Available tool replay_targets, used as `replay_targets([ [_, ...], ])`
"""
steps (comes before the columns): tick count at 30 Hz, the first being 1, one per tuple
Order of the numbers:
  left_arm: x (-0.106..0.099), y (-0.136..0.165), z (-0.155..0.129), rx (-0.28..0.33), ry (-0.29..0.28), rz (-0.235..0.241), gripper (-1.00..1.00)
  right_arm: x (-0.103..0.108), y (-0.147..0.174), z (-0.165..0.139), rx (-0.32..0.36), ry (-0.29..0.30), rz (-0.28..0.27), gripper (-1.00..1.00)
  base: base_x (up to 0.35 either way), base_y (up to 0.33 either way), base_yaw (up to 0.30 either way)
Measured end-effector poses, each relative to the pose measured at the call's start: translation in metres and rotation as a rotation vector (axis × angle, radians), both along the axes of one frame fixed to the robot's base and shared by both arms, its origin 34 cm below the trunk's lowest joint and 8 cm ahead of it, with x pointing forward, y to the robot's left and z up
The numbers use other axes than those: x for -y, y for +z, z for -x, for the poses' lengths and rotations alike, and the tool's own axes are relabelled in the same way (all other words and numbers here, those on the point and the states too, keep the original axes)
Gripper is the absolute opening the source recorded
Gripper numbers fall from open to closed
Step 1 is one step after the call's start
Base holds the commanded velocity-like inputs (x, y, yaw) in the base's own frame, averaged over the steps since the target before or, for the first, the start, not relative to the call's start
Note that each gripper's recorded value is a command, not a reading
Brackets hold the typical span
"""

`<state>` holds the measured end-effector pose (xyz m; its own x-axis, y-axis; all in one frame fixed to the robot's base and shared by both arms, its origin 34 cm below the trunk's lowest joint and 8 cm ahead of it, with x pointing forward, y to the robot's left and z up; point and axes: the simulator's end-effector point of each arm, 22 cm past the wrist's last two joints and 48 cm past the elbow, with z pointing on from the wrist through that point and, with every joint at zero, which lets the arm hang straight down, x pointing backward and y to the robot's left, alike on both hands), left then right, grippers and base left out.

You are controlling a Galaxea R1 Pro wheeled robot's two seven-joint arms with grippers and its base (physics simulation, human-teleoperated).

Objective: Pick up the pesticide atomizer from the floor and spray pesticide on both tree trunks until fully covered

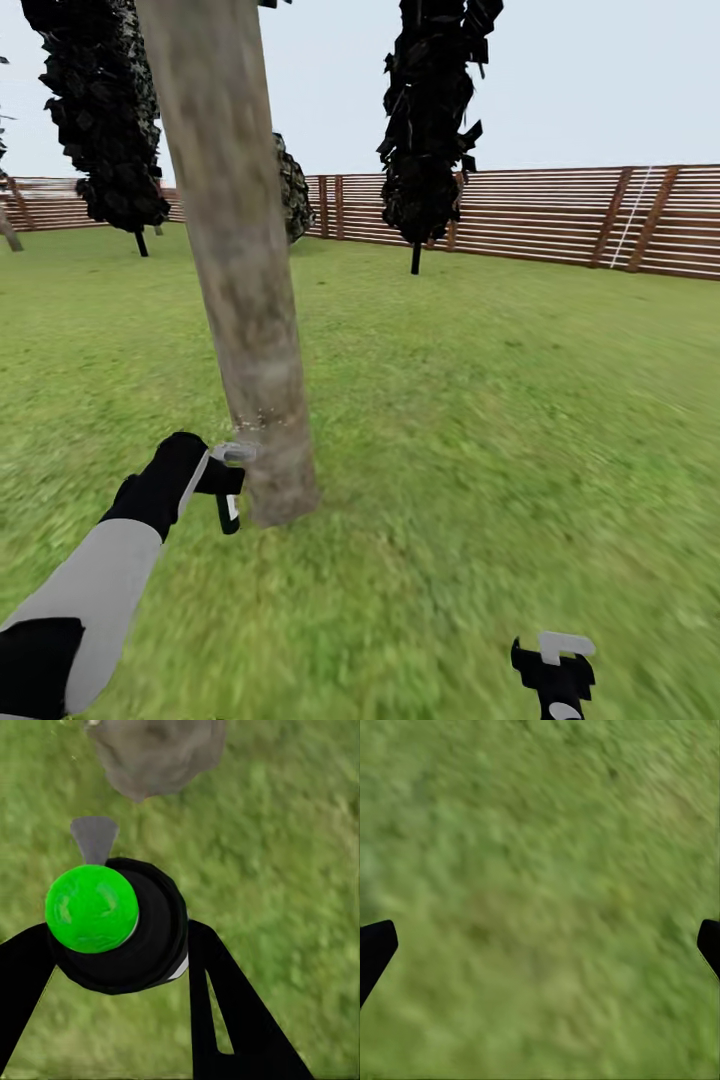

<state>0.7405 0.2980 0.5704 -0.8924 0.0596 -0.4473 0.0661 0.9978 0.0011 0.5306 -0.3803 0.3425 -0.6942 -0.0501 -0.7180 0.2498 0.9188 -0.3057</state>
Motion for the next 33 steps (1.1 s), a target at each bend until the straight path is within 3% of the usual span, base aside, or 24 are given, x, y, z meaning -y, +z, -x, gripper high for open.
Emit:
replay_targets([
  [1,-0.007,-0.002,0.002,-0.005,0.009,-0.004,-1.0,0.0,0.0,0.0,0.0,0.0,0.0,1.0,0.078,-0.275,0.054],
  [8,0.015,-0.006,0.003,-0.011,-0.007,0.032,-1.0,0.0,0.0,0.0,0.0,0.0,0.0,1.0,0.076,-0.275,0.011],
  [10,0.008,-0.007,0.004,-0.013,-0.002,0.019,-1.0,0.0,0.0,0.0,0.0,0.0,0.0,1.0,0.026,-0.275,0.0],
  [13,-0.022,-0.026,0.022,-0.049,0.026,-0.018,-1.0,0.0,0.0,0.0,0.0,0.0,0.0,1.0,0.004,-0.275,0.0],
  [16,-0.039,-0.032,0.03,-0.062,0.043,-0.031,-1.0,0.0,0.0,0.0,0.0,0.0,0.0,1.0,0.001,-0.275,0.043],
  [21,-0.02,-0.035,0.03,-0.063,0.028,-0.004,-1.0,0.0,0.0,0.0,0.0,0.0,0.0,1.0,0.082,-0.26,0.229],
  [23,-0.028,-0.035,0.031,-0.063,0.038,-0.017,-1.0,0.0,0.0,0.0,0.0,0.0,0.0,1.0,0.183,-0.168,0.274],
  [26,-0.057,-0.032,0.033,-0.059,0.085,-0.033,-1.0,0.0,0.0,0.0,0.0,-0.001,0.0,1.0,0.046,-0.036,0.235],
  [33,-0.046,-0.032,0.031,-0.056,0.079,-0.01,-1.0,0.001,0.0,0.0,0.0,-0.001,0.0,1.0,0.112,-0.003,0.034],
])
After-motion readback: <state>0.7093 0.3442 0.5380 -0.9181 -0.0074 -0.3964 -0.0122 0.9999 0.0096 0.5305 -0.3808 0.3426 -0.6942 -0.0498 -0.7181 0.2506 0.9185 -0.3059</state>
